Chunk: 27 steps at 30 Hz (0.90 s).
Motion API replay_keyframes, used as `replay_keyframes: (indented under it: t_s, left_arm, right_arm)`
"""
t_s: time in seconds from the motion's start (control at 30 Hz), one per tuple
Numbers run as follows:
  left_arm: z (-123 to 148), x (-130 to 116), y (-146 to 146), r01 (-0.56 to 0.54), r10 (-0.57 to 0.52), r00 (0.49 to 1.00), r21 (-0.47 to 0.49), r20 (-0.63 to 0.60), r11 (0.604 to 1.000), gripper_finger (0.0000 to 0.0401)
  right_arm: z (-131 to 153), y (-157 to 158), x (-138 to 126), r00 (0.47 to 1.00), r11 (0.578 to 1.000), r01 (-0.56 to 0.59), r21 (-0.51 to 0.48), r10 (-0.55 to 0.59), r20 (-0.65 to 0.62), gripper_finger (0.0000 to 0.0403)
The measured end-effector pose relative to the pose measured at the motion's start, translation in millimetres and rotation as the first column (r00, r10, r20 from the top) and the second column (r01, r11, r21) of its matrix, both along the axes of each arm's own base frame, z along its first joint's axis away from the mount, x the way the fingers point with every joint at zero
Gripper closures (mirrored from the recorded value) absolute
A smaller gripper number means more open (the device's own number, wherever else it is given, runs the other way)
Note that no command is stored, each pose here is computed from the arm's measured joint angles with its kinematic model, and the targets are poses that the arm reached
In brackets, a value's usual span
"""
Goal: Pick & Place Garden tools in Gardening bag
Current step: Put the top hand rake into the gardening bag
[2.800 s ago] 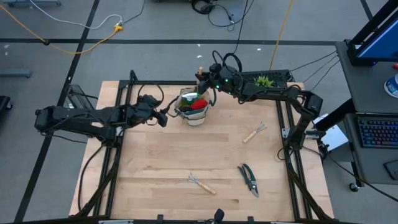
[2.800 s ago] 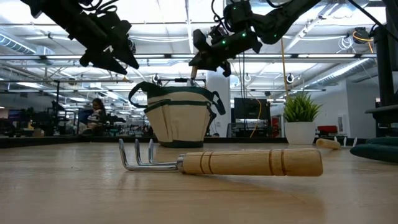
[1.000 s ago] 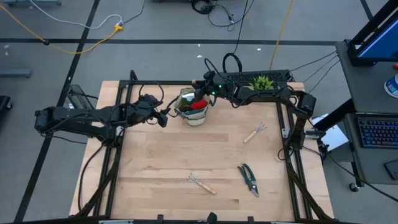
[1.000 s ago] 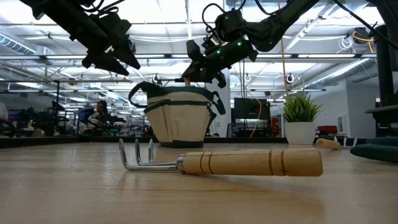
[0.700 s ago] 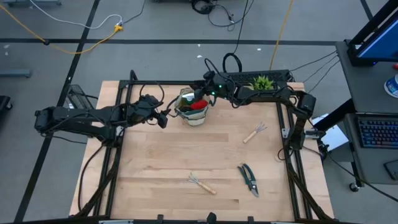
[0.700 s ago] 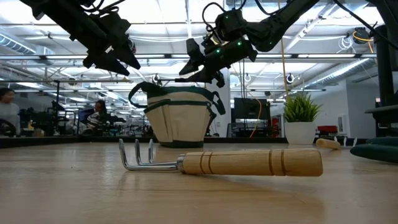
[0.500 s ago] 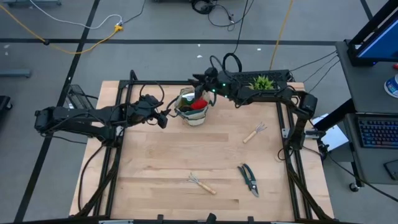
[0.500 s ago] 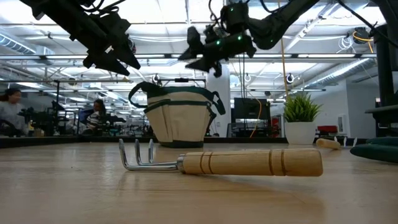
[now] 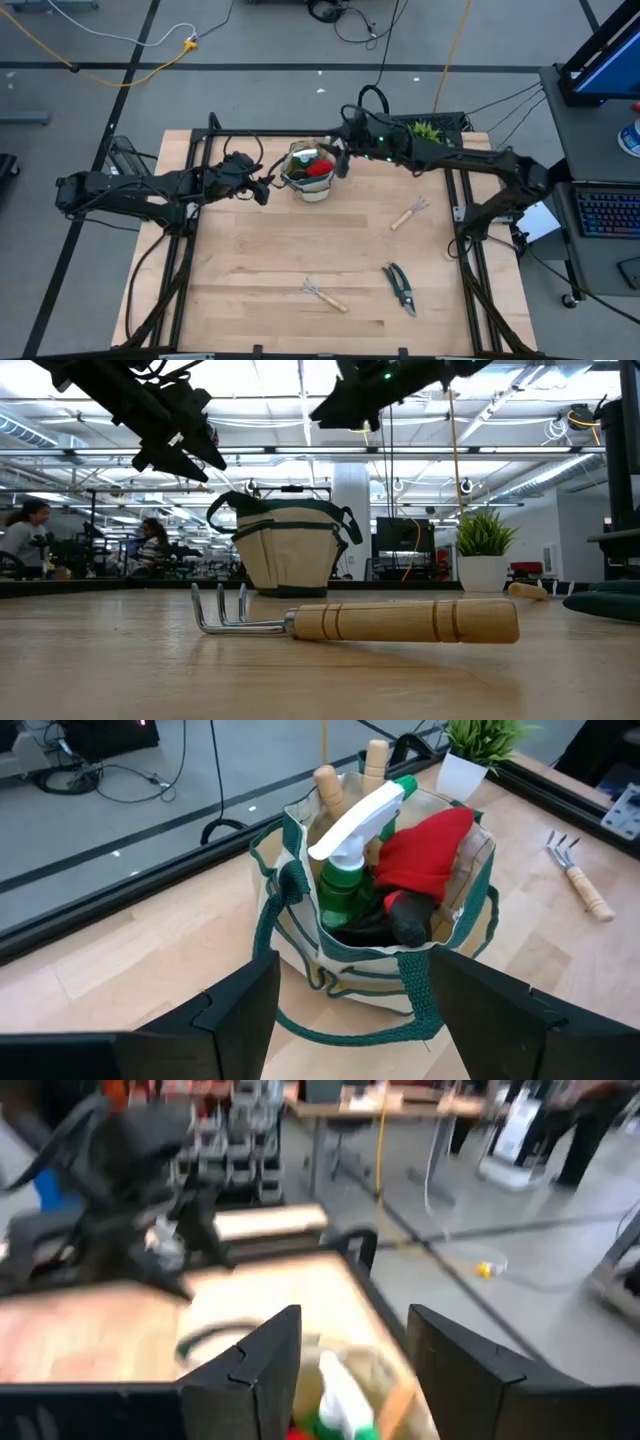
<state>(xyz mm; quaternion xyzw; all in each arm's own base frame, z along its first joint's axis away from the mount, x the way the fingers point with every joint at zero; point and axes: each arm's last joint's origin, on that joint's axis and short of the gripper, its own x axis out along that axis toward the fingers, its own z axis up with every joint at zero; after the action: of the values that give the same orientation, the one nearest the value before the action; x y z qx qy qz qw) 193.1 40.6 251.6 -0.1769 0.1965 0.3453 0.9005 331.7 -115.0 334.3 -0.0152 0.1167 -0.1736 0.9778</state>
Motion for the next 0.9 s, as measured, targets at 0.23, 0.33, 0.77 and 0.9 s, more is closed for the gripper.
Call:
replay_keyframes:
  t_s: [0.23,0.33,0.77,0.9]
  left_arm:
    - [0,0,0,-0.023,0.024,0.999,-0.035,0.028,0.999,0.0137]
    - [0,0,0,-0.022,0.023,0.999,-0.036,0.029,0.999,0.0137]
    - [0,2,-9,0.019,-0.018,0.999,-0.039,0.032,0.999,0.0137]
    - [0,2,-11,0.027,-0.025,0.999,-0.046,0.041,0.999,0.0137]
  right_arm:
    - [6,29,-31,0.969,0.997,-0.081,0.000,0.079,-0.232,0.0225]
    - [4,40,-46,0.924,0.991,-0.136,-0.008,0.124,-0.361,0.0225]
    - [-2,71,-94,0.690,0.945,-0.327,0.026,0.257,-0.677,0.0225]
    - [-5,78,-103,0.619,0.926,-0.376,0.044,0.286,-0.731,0.0225]
